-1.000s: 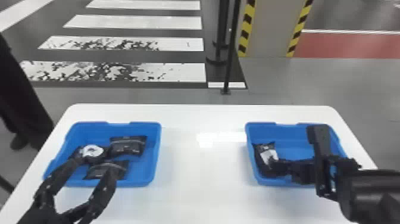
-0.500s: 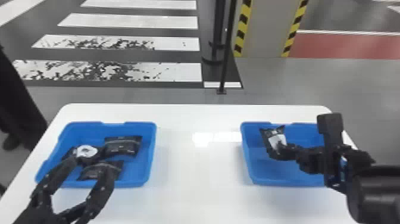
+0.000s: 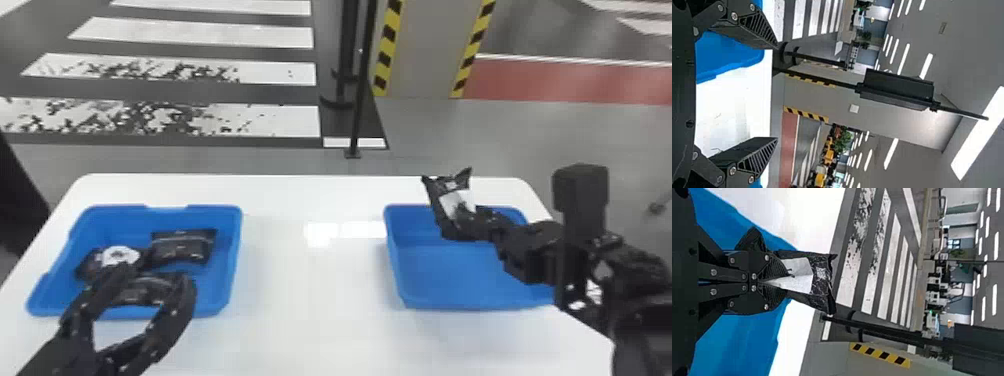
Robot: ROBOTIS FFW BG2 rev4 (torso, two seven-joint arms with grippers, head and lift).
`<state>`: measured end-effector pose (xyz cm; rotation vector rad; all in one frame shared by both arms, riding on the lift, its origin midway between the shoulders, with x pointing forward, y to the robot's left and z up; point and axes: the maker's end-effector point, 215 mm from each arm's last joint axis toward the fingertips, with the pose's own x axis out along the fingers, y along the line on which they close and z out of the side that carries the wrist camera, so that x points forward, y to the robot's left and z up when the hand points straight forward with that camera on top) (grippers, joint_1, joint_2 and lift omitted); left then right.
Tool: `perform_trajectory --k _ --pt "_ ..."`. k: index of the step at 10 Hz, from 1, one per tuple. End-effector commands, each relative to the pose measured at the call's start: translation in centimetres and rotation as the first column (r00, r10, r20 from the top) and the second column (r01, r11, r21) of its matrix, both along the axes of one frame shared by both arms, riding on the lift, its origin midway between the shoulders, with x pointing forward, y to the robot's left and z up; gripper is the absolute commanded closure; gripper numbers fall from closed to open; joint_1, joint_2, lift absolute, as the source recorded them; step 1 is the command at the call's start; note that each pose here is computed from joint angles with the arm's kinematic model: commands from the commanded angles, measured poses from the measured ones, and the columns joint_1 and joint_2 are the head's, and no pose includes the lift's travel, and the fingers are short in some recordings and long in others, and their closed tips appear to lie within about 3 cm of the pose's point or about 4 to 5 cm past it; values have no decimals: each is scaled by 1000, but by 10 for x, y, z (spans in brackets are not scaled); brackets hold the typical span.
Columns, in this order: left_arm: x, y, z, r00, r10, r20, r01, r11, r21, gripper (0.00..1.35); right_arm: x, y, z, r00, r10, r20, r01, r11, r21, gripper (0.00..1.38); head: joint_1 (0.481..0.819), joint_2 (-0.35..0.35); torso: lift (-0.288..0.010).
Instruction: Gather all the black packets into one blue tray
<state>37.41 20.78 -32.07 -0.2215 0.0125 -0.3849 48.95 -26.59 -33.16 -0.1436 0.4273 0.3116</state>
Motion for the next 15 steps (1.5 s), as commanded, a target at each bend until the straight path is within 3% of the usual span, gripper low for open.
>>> perform_trajectory --k 1,6,10,15 --pt "9 -15 4 999 -41 1 41 999 -26 214 -20 33 18 997 70 30 -71 997 14 1277 695 -80 -110" --pt "27 -46 20 987 -163 3 162 979 -123 219 -54 126 33 949 305 84 -312 946 93 1277 695 18 -110" --pt "33 -105 40 948 -317 18 310 912 -270 219 -70 168 43 906 409 106 -420 899 122 1277 695 15 -110" --pt "49 -139 59 914 -398 72 397 848 -351 237 -89 205 50 862 493 116 -505 852 139 1277 695 12 -110"
